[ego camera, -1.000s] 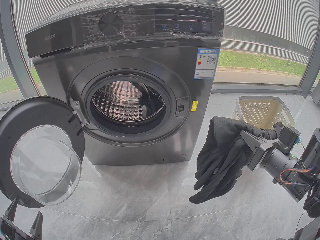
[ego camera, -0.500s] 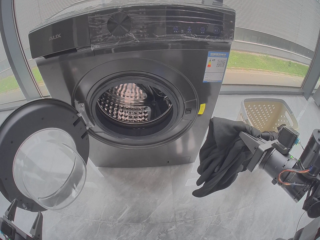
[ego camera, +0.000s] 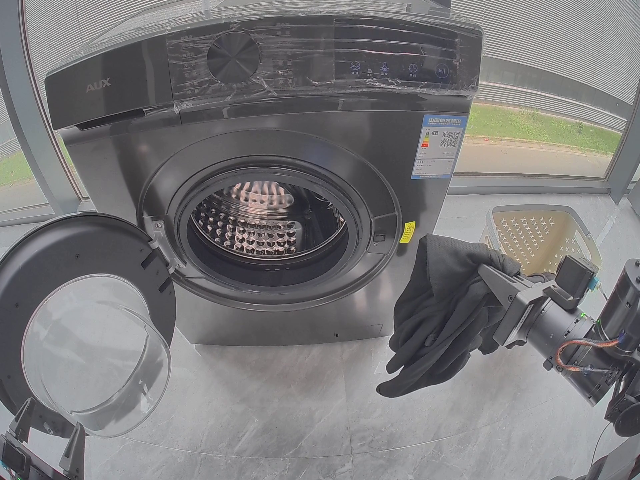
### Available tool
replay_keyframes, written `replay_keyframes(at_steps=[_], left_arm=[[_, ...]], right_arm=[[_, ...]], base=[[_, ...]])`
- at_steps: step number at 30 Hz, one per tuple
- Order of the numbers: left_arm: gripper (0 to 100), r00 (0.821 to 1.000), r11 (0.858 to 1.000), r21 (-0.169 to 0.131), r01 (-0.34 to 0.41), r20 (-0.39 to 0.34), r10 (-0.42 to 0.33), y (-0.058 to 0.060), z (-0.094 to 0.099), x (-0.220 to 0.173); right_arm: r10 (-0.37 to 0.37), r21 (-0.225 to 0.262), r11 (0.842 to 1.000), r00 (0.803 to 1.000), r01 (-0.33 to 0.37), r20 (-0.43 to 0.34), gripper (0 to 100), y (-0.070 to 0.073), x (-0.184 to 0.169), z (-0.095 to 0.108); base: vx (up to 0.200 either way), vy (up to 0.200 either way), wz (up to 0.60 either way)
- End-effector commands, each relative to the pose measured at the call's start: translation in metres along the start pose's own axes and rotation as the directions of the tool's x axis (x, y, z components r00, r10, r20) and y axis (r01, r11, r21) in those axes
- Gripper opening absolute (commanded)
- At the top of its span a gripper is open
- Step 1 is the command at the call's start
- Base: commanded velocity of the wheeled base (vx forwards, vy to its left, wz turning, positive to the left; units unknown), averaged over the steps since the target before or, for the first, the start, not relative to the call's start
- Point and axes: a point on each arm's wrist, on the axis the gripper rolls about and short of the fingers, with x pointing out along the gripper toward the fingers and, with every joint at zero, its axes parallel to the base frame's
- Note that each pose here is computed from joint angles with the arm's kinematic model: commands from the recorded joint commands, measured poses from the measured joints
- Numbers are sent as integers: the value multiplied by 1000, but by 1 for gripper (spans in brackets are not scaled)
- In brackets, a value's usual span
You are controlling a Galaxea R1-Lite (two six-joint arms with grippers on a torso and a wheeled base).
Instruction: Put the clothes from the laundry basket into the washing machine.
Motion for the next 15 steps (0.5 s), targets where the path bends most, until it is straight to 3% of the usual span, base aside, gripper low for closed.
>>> replay_keyframes(at_steps=[1,8,13,14,15], left_arm=[[100,1000,1000,0,0,2,0,0,-5,0],[100,1000,1000,0,0,1,0,0,-5,0],[100,1000,1000,0,-2,2,2,0,-5,0],[100,1000,1000,0,-2,2,2,0,-5,0],[100,1000,1000,0,-2,1,2,0,-5,0]], right_arm=[[2,-4,1000,1000,-2,-9,0,-1,-1,-2],[50,9,999,999,-50,-20,0,-1,4,-4],[58,85,995,998,-59,13,0,3,9,5],[58,85,995,998,-59,13,0,3,9,5],[19,50,999,1000,-20,10,0,-1,9,4]], base=[[0,0,0],[0,0,0],[0,0,0],[0,0,0],[0,0,0]])
